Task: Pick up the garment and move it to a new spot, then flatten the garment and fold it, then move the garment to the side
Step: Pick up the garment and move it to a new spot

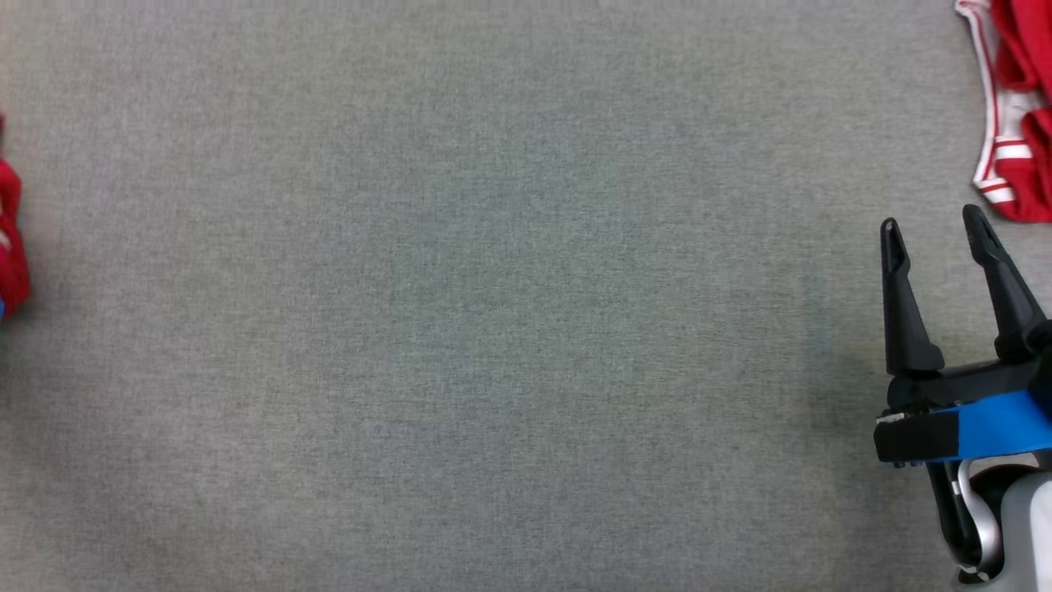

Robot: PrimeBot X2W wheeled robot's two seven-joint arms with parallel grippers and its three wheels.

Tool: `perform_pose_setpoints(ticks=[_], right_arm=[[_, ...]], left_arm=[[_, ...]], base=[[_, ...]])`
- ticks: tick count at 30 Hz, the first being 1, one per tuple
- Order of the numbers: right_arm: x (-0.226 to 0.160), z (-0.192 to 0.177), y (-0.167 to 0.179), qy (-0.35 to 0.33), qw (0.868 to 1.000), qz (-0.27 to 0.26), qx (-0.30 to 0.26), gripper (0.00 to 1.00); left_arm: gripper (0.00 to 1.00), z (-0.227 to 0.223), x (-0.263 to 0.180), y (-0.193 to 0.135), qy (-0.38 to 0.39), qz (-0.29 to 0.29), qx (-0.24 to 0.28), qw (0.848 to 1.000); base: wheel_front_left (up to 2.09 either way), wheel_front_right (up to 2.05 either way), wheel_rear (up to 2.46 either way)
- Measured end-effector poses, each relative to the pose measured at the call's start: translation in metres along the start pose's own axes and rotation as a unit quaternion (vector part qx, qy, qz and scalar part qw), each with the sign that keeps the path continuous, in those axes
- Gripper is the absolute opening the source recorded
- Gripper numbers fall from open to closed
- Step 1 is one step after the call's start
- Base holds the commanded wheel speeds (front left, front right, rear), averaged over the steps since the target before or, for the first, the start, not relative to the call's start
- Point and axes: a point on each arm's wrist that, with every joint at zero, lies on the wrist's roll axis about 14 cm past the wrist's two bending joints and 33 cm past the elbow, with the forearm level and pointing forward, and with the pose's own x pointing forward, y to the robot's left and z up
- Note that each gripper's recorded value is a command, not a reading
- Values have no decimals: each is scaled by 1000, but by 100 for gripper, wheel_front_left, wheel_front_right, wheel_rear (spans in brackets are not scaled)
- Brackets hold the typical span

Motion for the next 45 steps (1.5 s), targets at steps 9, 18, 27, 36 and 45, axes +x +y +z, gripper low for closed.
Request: perform_pose_setpoints(ticks=[9, 18, 27, 36, 45], right_arm=[[-19, 17, 0, -23, 999, -11, 20, 100], [-48, 32, -15, -48, 997, -44, 40, 100], [-90, 33, -53, -57, 991, -110, 55, 100], [-125, 25, -78, -56, 982, -162, 76, 100], [-128, 19, -80, -49, 980, -169, 91, 100]], left_arm=[[0, 124, -45, -44, -241, -56, 54, 967], [0, 228, -142, -164, -431, -186, 110, 876], [0, 240, -256, -327, -503, -367, 159, 766], [0, 158, -308, -432, -457, -498, 213, 706], [0, 41, -259, -440, -331, -531, 224, 747]], base=[[0, 0, 0], [0, 0, 0], [0, 0, 0], [0, 0, 0], [0, 0, 0]])
